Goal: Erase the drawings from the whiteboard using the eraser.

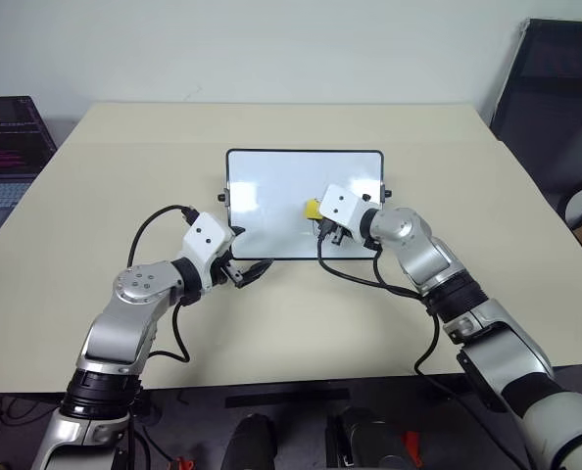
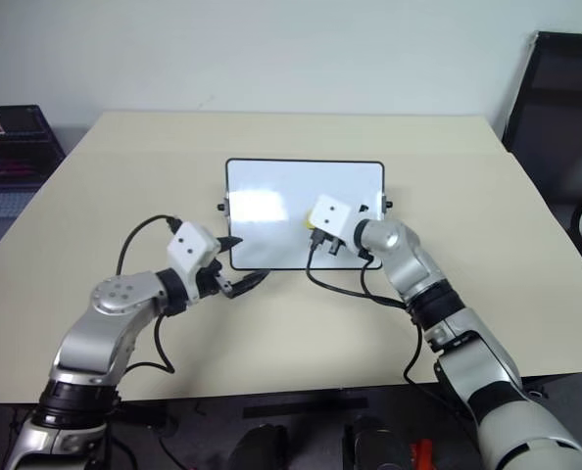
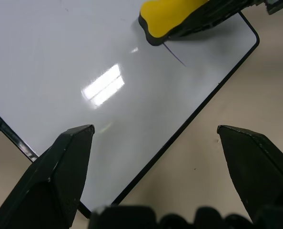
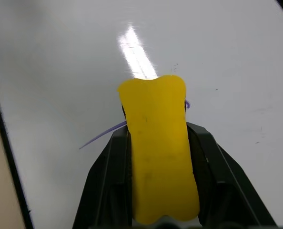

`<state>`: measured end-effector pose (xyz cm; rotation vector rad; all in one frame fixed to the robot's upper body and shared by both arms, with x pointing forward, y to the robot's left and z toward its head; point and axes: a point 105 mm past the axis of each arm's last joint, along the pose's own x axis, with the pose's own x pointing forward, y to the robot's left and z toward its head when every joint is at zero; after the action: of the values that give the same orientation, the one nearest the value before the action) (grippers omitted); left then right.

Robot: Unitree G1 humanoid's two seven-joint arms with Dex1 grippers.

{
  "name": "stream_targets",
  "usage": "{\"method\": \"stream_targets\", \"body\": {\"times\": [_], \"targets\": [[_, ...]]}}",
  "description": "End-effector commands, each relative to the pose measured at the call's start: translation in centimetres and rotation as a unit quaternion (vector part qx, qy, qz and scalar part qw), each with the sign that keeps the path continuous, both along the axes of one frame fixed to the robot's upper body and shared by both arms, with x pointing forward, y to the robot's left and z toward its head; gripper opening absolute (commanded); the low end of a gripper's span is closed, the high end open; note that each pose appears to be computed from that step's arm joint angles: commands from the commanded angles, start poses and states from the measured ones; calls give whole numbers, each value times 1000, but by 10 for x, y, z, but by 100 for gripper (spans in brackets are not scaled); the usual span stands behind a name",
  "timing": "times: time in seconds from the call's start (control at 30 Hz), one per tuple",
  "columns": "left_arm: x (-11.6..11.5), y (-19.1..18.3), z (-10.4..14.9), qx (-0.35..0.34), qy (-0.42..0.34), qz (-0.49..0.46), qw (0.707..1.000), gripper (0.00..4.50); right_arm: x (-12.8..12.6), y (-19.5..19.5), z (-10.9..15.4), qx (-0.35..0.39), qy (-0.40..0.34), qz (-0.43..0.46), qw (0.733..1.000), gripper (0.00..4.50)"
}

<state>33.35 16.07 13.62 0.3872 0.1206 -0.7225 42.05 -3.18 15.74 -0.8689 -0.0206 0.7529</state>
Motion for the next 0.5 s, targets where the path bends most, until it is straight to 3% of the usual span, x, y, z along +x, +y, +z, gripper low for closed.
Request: {"method": "stream_targets", "body": {"times": [0.03, 0.5], "targets": [[-2, -10, 14, -4, -25, -16, 1000, 450, 16, -17, 22, 12, -39, -49, 998, 119], [-4, -13, 10, -9, -20, -18, 1000, 450, -5, -27, -24, -53, 72, -13, 996, 118]]}}
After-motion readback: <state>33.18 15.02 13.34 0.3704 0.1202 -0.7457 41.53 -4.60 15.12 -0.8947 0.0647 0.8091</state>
